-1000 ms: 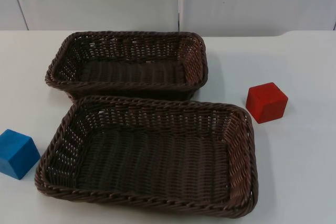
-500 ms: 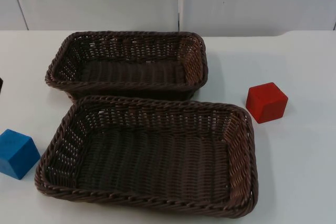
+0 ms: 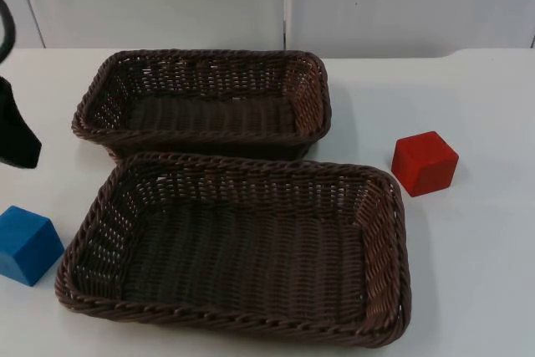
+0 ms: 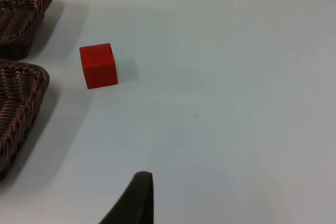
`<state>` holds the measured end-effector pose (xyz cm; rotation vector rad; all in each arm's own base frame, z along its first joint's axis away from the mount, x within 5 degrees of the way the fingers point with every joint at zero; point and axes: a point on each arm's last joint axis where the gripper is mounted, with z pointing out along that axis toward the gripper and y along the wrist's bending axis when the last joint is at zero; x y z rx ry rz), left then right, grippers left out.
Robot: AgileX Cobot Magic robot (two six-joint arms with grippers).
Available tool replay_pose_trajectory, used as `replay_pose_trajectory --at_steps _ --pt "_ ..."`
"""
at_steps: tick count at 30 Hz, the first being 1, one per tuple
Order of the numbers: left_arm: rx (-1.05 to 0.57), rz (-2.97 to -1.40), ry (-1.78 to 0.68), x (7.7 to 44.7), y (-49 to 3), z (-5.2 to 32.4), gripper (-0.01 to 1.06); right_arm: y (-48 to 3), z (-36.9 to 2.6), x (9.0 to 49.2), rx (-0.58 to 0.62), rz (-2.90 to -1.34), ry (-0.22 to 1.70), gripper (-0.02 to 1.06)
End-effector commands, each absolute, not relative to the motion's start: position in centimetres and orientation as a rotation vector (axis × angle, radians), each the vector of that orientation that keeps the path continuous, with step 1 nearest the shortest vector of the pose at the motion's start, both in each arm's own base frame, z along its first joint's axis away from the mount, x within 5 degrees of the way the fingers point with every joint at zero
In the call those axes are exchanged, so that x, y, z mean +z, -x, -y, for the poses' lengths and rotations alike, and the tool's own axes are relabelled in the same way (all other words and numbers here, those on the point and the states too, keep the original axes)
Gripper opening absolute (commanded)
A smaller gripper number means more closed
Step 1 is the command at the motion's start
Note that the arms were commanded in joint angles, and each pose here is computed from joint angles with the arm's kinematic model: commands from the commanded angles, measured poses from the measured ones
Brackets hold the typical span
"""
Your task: Pick up one cube with the left hand and place it into the upper basket. Pick up one cube with the right hand and place it into the lower basket.
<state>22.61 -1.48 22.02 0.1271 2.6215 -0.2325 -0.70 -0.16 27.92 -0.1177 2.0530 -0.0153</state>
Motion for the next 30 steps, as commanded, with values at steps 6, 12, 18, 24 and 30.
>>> replay_pose_trajectory --at_steps 6,12,18,24,30 --pt "-0.244 -2.629 -0.045 21.3 -24.1 1.5 1.03 0.7 0.2 28.0 -0.021 -2.041 0.118 1.05" --pt "-0.339 -2.650 0.010 21.3 -23.9 2.2 1.02 0.7 0.2 28.0 -0.021 -2.041 0.118 1.05" --pt "-0.348 -2.678 -0.026 20.6 -24.0 3.4 1.02 0.7 0.2 28.0 -0.021 -2.041 0.118 1.05" --pt "-0.319 -2.732 0.040 18.9 -24.8 3.2 1.02 0.7 0.2 28.0 -0.021 -2.041 0.118 1.05" --pt "-0.280 -2.724 0.145 17.1 -26.0 2.9 1.02 0.7 0.2 28.0 -0.021 -2.041 0.118 1.05"
